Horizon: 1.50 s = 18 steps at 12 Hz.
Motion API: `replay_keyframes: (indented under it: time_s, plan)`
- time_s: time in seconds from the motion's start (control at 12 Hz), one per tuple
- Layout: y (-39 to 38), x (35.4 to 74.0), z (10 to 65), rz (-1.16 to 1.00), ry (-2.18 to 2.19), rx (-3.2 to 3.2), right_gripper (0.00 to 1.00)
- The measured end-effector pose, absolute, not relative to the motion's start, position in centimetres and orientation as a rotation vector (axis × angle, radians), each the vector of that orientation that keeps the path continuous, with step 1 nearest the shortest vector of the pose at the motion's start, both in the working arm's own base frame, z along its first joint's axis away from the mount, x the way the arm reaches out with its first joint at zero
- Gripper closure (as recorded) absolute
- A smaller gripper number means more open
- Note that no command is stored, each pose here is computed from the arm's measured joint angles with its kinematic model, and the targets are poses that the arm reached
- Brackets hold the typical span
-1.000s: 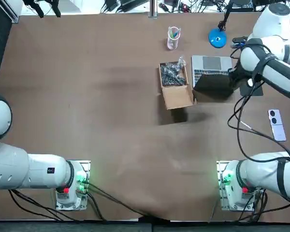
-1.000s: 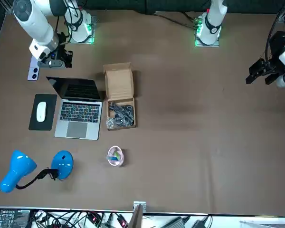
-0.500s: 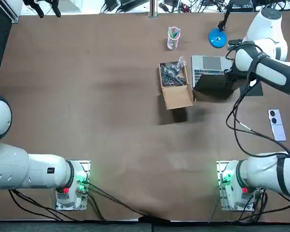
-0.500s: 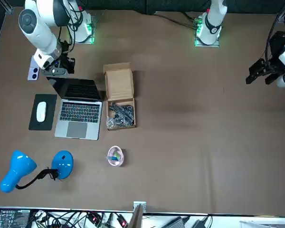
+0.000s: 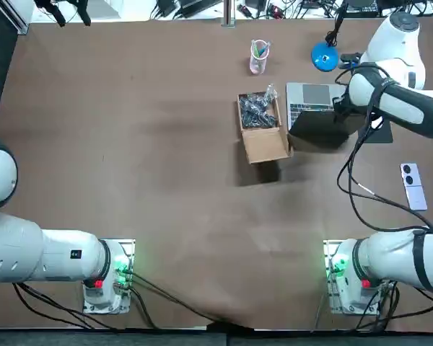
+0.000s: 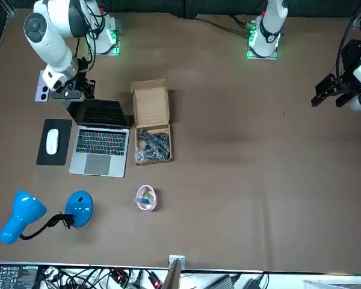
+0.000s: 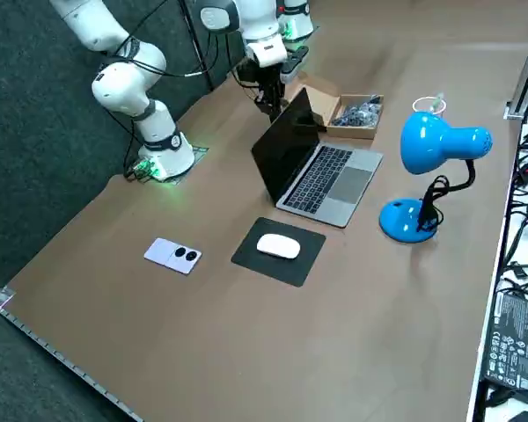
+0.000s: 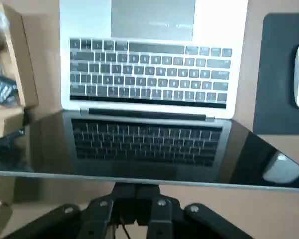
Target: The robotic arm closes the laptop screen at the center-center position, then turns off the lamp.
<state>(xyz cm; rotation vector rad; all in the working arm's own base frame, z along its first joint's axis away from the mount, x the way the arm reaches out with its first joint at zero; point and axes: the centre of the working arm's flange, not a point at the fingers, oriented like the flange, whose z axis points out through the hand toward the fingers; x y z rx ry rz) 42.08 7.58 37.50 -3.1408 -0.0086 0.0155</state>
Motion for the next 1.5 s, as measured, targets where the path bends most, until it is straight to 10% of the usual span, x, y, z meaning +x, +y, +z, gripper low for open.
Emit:
replay_keyframes:
  time_s: [1.5]
  plan:
    - [6.4,56.5,30.3,-0.057,0.103,-3.126,0.98]
